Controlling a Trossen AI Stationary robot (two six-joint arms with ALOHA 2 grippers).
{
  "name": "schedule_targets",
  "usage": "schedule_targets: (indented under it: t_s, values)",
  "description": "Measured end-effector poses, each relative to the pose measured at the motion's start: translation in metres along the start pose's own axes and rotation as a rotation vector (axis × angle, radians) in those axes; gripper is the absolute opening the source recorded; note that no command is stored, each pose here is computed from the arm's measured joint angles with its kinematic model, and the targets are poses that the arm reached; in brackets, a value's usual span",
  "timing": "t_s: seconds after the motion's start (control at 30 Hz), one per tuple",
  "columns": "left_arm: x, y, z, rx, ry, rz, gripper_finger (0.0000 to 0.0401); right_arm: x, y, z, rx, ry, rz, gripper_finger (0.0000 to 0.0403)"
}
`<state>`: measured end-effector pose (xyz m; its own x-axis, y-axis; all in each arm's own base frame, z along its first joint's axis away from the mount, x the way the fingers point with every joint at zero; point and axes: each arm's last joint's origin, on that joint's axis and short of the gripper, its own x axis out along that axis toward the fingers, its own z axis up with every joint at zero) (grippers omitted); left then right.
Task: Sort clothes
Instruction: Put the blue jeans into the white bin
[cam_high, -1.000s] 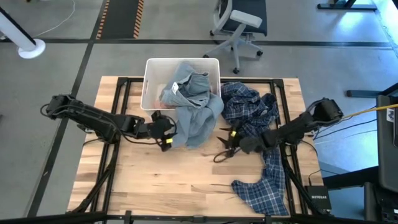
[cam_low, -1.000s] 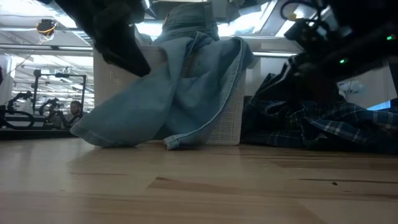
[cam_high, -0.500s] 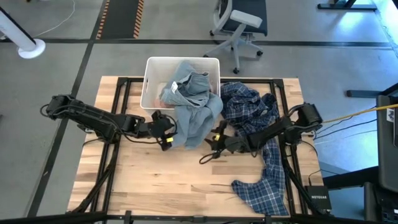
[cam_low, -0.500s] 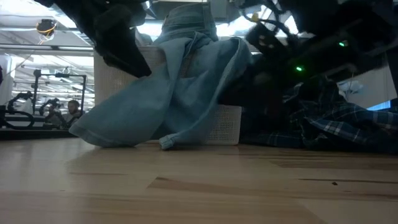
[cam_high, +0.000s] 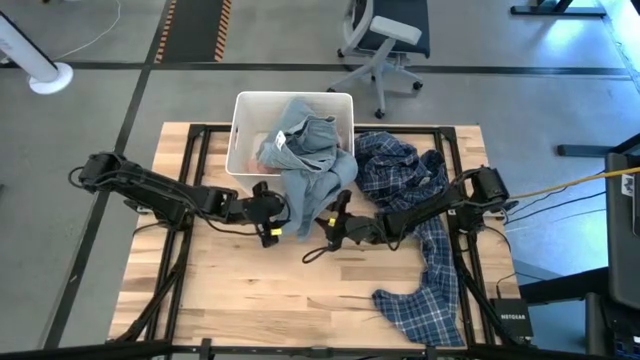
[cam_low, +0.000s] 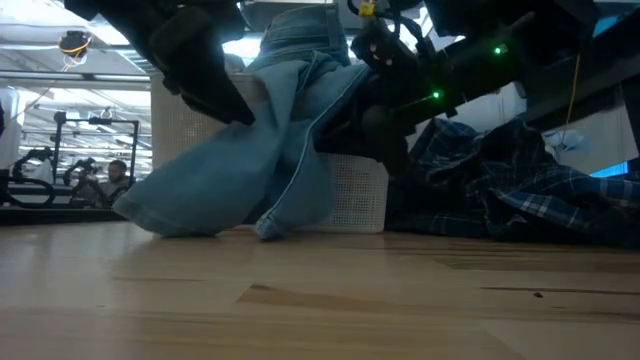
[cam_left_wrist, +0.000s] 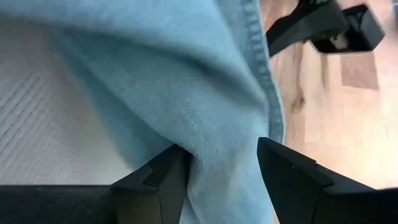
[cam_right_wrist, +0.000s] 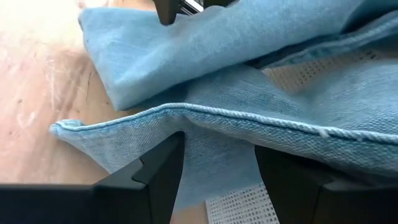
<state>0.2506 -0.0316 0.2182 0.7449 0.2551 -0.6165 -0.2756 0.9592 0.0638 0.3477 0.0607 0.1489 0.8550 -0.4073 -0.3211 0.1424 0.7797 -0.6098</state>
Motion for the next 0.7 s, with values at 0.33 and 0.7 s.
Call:
schedule_targets:
  t_s: [0.33,0.7]
  values:
    - [0.009,-0.008,0.006,0.063,-0.067,-0.087,0.0182,0.0,0.0,0.008,0.034,-0.114,0.103,0.0216]
    - [0.009,-0.01,0.011,0.054,-0.109,-0.146,0.0182,0.003,-0.008,0.014,0.176,-0.208,0.124,0.0216]
